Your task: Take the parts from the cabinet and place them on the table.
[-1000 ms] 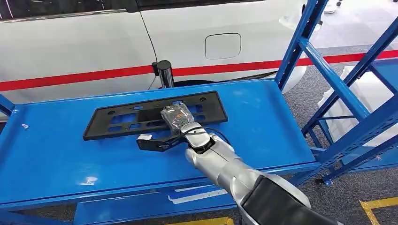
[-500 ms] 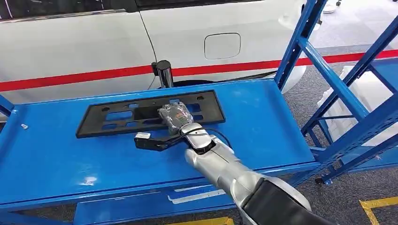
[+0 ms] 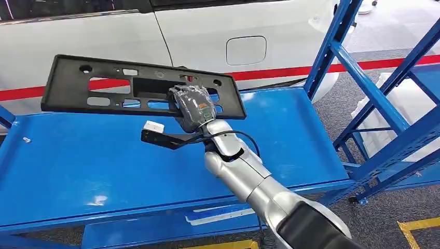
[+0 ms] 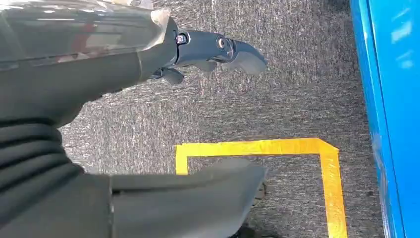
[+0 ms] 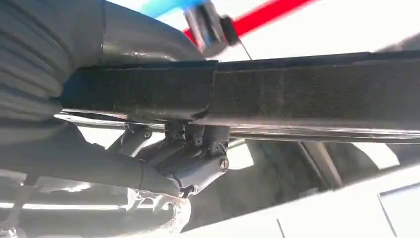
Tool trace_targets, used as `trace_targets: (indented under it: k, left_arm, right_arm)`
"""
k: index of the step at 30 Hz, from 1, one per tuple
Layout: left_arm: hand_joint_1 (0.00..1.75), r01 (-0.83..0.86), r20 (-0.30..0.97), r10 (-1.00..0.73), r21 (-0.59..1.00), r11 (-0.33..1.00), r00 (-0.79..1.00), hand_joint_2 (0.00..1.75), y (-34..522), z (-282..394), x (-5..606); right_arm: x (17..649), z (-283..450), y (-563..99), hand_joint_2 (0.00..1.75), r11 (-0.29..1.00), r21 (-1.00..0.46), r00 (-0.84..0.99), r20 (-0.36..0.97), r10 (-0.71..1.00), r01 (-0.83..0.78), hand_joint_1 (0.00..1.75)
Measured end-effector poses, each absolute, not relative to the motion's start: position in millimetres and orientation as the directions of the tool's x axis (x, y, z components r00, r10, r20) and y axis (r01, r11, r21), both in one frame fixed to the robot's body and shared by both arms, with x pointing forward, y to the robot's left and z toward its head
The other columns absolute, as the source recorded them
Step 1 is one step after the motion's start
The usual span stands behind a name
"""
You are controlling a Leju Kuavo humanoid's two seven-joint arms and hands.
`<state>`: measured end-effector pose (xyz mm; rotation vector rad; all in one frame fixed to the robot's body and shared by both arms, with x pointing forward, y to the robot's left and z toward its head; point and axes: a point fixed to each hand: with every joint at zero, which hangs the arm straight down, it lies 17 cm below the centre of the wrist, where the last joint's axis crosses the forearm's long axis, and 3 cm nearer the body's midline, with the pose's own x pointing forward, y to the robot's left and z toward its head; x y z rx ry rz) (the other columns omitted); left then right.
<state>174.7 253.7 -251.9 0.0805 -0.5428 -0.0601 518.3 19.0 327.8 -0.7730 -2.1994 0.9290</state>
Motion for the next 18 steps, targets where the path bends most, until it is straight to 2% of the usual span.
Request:
trace_targets:
  k: [15,18]
  left_arm:
    - [0.0,0.004,0.524,-0.039,0.068,0.998,0.851,1.75,252.4,-249.4,182.0]
    - [0.0,-0.006,0.514,-0.031,0.069,0.998,0.857,1.75,253.4,-250.5,180.3]
  right_arm:
    - [485.4,424.1,-3.5,1.75,0.776,-0.533,-0.749,0.347,0.565,0.338,1.75]
    - [476.4,438.2,-7.7,1.75,0.85,-0.463,-0.786,0.416,0.458,0.25,1.75]
